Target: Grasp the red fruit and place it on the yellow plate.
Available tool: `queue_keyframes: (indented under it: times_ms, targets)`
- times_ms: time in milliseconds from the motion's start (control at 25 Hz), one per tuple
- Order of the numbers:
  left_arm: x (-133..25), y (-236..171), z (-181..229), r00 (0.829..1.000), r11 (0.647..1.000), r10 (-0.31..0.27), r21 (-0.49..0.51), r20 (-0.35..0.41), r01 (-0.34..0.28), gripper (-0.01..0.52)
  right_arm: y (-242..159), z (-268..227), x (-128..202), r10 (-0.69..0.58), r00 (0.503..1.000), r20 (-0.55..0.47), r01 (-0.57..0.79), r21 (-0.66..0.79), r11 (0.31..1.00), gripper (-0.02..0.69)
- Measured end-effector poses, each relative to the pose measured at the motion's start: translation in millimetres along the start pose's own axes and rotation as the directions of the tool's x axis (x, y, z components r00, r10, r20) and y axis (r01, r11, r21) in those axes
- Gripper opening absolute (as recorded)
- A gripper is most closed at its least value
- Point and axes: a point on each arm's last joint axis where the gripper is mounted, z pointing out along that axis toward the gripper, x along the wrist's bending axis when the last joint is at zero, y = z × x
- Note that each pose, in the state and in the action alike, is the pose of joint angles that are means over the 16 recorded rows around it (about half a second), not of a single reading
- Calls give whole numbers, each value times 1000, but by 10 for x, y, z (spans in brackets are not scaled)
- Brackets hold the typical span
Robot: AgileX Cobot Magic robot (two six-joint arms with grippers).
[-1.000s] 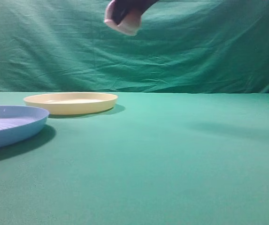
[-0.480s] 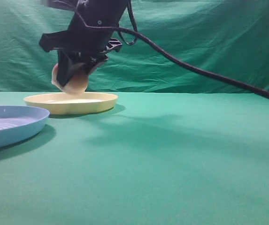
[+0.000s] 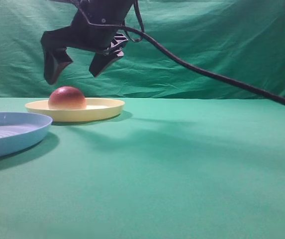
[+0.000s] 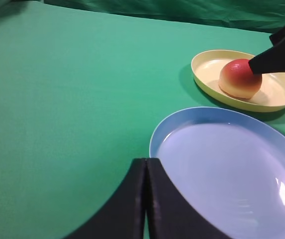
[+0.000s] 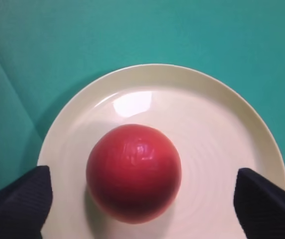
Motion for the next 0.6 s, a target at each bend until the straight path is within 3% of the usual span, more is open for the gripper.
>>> queue_keyframes:
  times_ms: [280, 400, 600]
  targets:
    - [0, 0, 0, 1000, 1000, 0, 0, 0, 0, 0, 404, -768, 44, 76, 996, -52, -83, -129, 988, 49]
    - [0, 0, 0, 1000, 1000, 0, 0, 0, 0, 0, 517, -1068, 83, 107, 990, -95, -122, -167, 978, 9]
    - [0, 0, 0, 1000, 1000, 0, 0, 0, 0, 0, 621, -1512, 116, 158, 974, -163, -189, -194, 963, 0]
